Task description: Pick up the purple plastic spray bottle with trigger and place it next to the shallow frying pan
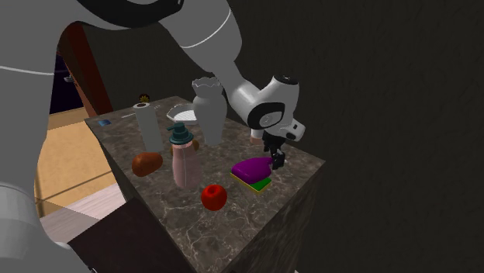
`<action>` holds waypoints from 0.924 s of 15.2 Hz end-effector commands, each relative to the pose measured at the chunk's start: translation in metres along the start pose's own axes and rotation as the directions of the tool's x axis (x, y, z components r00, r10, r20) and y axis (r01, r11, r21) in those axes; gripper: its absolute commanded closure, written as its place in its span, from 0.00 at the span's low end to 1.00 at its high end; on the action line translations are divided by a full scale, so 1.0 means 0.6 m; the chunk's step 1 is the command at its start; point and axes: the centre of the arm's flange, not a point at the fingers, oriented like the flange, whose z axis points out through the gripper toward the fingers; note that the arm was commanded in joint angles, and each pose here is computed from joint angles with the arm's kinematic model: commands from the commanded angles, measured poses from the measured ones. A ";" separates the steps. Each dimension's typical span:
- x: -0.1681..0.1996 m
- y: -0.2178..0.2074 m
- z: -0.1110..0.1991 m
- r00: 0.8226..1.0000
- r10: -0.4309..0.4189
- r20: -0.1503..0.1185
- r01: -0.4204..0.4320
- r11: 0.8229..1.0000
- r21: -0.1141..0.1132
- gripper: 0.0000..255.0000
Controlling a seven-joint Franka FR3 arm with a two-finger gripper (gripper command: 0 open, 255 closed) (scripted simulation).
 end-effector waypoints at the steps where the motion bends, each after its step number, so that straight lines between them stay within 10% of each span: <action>1: 0.001 0.001 0.002 1.000 0.000 0.000 0.000 1.000 0.000 0.00; 6: 0.001 0.001 0.002 1.000 0.000 0.000 0.000 1.000 0.000 0.00; 7: 0.001 0.001 0.002 1.000 0.000 0.000 0.000 1.000 0.000 1.00; 14: 0.001 0.001 0.002 1.000 0.000 0.000 0.000 1.000 0.000 1.00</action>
